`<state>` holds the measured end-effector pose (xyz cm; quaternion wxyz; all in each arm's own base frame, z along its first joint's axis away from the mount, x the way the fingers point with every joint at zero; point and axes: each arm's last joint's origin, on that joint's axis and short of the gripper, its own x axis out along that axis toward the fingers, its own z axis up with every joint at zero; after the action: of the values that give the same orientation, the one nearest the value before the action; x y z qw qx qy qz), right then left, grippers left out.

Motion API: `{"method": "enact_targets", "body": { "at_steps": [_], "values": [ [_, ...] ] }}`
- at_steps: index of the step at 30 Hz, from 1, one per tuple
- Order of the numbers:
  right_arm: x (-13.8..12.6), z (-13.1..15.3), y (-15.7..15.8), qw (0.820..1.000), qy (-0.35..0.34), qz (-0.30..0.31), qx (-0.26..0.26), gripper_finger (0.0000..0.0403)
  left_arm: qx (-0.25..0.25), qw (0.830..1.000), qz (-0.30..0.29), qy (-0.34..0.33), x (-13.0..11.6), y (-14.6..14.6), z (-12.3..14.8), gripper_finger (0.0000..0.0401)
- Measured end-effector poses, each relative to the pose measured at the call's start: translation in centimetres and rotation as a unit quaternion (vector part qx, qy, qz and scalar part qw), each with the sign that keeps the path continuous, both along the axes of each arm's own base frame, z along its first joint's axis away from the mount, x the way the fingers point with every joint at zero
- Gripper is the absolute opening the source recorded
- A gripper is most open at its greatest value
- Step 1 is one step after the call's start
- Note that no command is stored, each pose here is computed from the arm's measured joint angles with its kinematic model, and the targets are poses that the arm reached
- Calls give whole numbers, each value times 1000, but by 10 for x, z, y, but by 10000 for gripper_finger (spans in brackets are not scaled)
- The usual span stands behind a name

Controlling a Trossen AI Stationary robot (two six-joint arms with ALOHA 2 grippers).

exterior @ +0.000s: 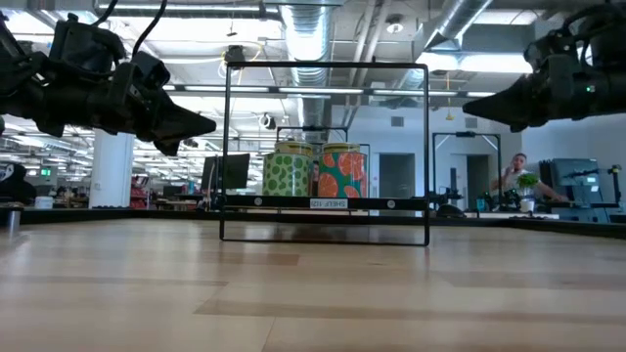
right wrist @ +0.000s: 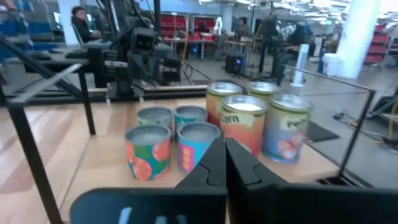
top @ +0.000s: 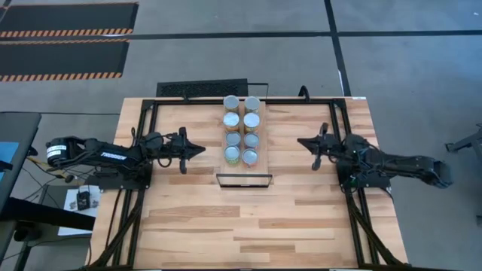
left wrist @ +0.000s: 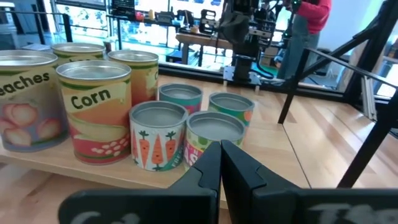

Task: Pick and place cans onto a shelf
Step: Return to Home Position

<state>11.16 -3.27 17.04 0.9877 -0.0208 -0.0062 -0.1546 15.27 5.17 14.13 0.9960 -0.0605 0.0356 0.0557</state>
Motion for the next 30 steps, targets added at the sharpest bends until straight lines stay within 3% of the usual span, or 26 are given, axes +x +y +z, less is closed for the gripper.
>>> {"method": "enact_targets", "body": {
  "at_steps": [13, 30],
  "values": [
    [-20, 0, 2, 1000, -15, -19, -3, 3, -1, 1000, 9, 2, -3, -1, 3, 0],
    [-20, -1, 0, 999, -12, -48, -3, 8, 1, 999, 45, 4, -22, -6, 14, 0]
  ]
}}
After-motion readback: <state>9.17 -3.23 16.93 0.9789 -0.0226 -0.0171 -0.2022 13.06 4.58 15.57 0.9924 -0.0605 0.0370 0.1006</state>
